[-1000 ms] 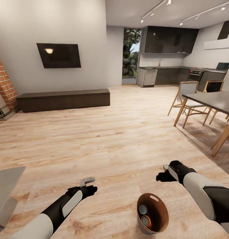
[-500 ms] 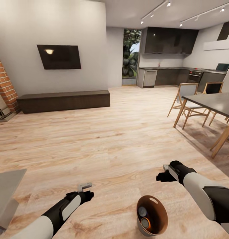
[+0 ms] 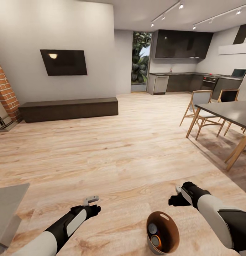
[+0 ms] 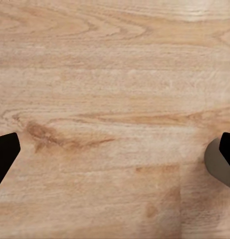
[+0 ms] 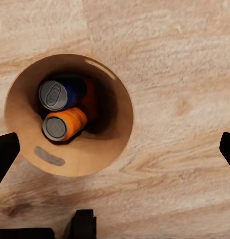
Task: Put the three can of soda from the living room inside the tash can in the kitchen.
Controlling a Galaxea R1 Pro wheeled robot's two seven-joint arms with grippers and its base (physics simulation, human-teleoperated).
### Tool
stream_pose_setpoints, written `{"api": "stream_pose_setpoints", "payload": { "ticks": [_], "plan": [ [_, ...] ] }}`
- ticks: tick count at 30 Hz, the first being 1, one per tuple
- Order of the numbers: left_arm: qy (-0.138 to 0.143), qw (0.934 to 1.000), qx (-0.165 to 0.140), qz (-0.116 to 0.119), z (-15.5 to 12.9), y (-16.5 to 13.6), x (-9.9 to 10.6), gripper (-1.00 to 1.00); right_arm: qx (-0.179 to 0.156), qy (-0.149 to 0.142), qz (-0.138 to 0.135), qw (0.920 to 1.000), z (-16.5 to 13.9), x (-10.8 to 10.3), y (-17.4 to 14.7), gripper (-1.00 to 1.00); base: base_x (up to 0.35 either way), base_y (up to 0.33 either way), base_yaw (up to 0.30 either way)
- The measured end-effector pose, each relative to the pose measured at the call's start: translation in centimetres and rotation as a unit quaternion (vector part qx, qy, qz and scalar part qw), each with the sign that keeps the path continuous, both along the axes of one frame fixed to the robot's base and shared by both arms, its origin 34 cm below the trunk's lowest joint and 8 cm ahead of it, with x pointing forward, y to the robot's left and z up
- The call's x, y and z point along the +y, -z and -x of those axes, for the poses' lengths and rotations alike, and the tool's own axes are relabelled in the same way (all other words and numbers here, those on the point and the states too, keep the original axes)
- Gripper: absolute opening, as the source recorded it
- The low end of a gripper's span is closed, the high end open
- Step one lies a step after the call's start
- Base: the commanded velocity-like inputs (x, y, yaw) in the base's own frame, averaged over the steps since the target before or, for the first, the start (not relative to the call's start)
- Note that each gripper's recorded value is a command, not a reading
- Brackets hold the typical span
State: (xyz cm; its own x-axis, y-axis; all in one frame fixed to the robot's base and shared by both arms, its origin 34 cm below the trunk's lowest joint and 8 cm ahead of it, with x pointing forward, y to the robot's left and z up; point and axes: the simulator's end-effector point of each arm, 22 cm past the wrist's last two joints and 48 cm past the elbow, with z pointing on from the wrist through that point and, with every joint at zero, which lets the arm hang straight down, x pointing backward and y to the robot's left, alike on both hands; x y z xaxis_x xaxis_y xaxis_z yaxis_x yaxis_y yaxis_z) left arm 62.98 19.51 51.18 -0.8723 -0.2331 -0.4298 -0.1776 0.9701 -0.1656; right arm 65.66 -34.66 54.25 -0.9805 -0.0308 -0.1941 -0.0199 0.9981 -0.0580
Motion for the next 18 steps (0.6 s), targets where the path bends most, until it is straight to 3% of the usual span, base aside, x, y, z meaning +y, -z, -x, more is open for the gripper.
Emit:
{"api": "stream_pose_setpoints", "payload": {
  "ticks": [5,10,18],
  "plan": [
    [-0.002,1.0,0.008,0.001,1.2,0.0,0.2,1.0,0.047,0.002,0.002,0.9989,5.9,-0.5,3.0,1.0,0.0,0.0,0.0],
    [-0.002,0.9995,0.032,0.003,4.5,1.0,0.1,1.0,0.052,-0.004,0.003,0.9986,9.8,-0.8,5.0,1.0,0.0,0.0,0.0],
    [-0.013,0.999,0.043,-0.003,7.7,1.6,0.7,1.0,0.076,-0.007,0.005,0.9971,15.4,-1.2,6.5,1.0,0.0,0.0,0.0]
  ]
}}
